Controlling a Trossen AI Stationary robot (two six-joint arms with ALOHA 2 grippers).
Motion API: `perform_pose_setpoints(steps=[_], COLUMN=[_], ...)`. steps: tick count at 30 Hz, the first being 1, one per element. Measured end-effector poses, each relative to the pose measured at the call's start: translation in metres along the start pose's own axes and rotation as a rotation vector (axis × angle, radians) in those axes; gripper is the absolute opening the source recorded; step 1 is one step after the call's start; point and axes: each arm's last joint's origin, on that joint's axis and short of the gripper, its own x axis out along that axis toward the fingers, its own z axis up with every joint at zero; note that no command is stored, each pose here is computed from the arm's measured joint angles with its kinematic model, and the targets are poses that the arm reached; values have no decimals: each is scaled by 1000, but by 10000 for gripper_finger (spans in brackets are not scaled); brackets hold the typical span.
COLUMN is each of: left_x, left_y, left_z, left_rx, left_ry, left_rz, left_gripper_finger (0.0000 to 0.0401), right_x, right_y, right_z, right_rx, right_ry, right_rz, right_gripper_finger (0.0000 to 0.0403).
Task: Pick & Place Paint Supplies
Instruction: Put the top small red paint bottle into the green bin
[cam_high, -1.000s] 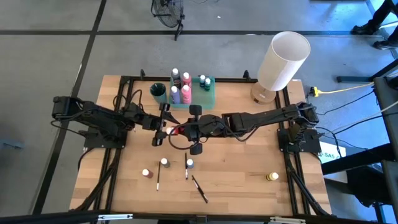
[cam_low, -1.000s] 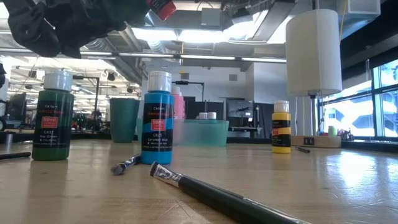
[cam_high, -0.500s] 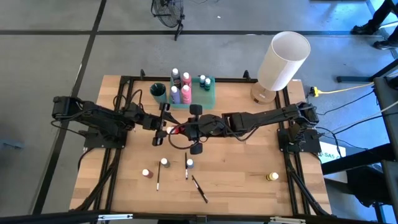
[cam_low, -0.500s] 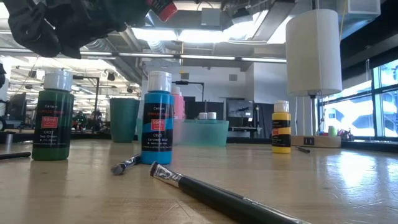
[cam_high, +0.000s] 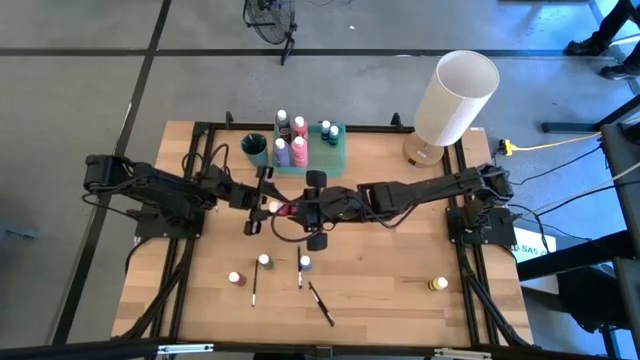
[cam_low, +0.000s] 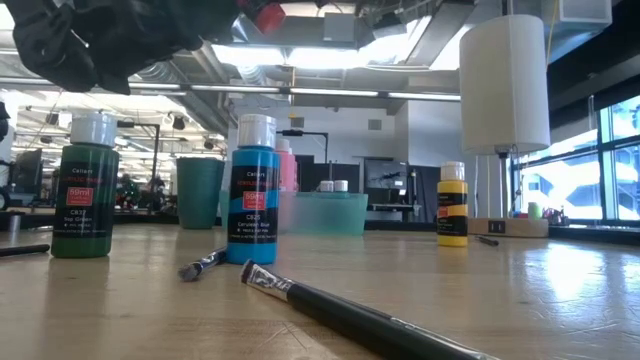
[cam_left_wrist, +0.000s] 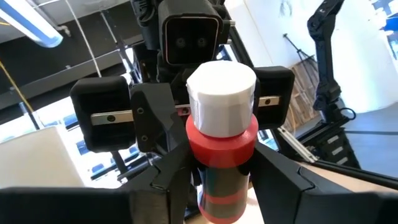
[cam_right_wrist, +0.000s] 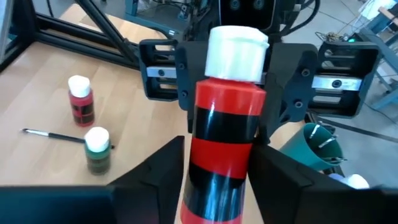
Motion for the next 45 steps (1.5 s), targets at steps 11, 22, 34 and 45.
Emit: perform_pose_setpoints(steps=[11,22,34,45], left_x=[0,-1,-2,-2], left_y=[0,5,6,6], left_z=[-1,-4,-6,-8], left_rx=[0,1,-9,-12], left_ry=[6,51,77,90], left_rz=[4,63,86,92], left_gripper_finger=[143,143,143,143], right_x=[0,-1,-4,-5], right_y=[0,7,10,9], right_z=[-1,-1,-3,-7], right_rx=[8,-32,-18,-22], right_ry=[7,40,79,125], right_rz=[-1,-146,-253,-312], right_gripper_finger=[157,167,168,168])
